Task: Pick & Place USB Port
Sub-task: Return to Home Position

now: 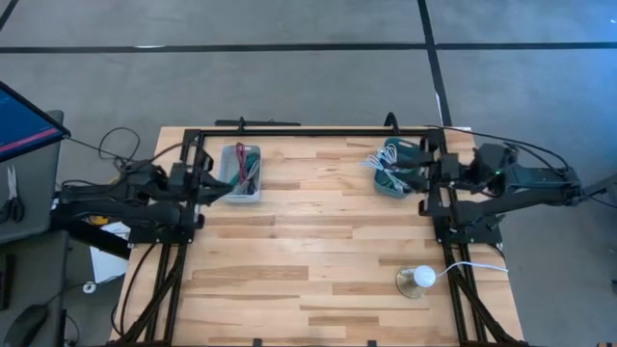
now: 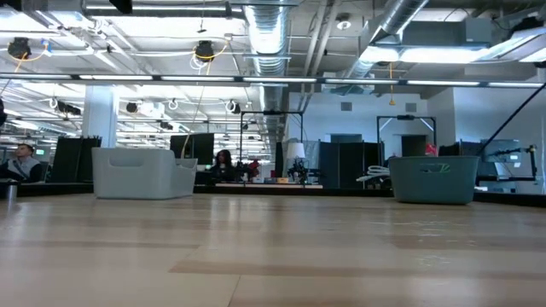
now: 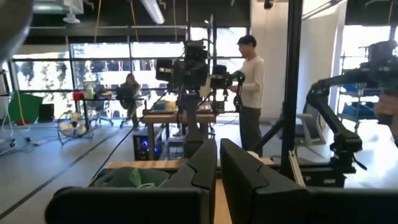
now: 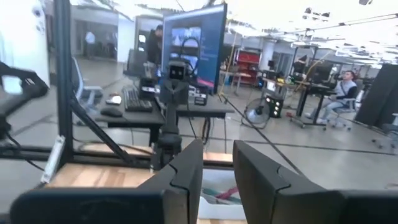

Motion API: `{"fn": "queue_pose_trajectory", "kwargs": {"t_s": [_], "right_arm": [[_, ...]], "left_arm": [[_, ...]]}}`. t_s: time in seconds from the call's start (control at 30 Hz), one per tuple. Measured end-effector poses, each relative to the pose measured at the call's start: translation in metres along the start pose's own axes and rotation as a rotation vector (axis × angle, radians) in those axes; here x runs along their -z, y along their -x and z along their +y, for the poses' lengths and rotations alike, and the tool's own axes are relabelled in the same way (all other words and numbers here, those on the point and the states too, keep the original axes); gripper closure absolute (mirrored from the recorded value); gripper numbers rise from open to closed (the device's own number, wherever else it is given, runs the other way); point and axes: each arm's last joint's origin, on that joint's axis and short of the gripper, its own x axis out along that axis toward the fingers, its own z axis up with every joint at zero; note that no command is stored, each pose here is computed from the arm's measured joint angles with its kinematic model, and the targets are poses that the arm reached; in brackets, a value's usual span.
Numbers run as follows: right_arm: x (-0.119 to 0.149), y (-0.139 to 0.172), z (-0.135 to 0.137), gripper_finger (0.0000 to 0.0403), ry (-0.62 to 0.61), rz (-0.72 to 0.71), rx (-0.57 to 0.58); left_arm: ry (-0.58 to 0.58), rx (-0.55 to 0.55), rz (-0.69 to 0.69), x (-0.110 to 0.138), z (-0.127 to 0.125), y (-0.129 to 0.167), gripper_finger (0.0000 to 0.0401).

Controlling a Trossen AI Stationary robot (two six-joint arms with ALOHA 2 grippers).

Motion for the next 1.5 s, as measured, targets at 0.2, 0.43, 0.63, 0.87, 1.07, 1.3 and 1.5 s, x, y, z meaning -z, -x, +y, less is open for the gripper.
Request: {"fn": "queue_pose_trajectory", "kwargs": {"t_s": [0.2,0.43,0.63,0.87,1.07,1.3,1.5], "right_arm": [[-0.001,0.009,-0.001,0.0321,0.027,0.000,-0.017],[0.003,0.016,-0.001,0.0321,0.047,0.030,-0.091],[-0.001,0.043,-0.006,0.0321,0.005,-0.003,-0.086],[0.022,0.080,-0.009,0.0321,-0.048,-0.136,-0.073],[0.060,0.104,-0.007,0.0321,-0.084,-0.214,-0.064],[0.067,0.095,-0.005,0.0321,-0.076,-0.146,-0.037],[0.062,0.103,-0.007,0.0321,-0.085,-0.196,-0.057]], "left_arm": [[-0.019,0.007,0.068,-0.012,0.000,0.007,0.0378],[-0.059,0.008,0.066,-0.033,0.001,0.013,0.0379],[-0.064,0.010,0.082,-0.050,0.001,0.020,0.0379],[-0.080,0.004,0.015,-0.058,0.000,0.045,0.0379],[-0.076,0.003,-0.010,-0.055,-0.001,0.071,0.0379],[-0.076,-0.013,0.101,-0.045,-0.001,0.062,0.0379],[-0.056,0.012,0.070,-0.046,-0.002,0.068,0.0379]]}}
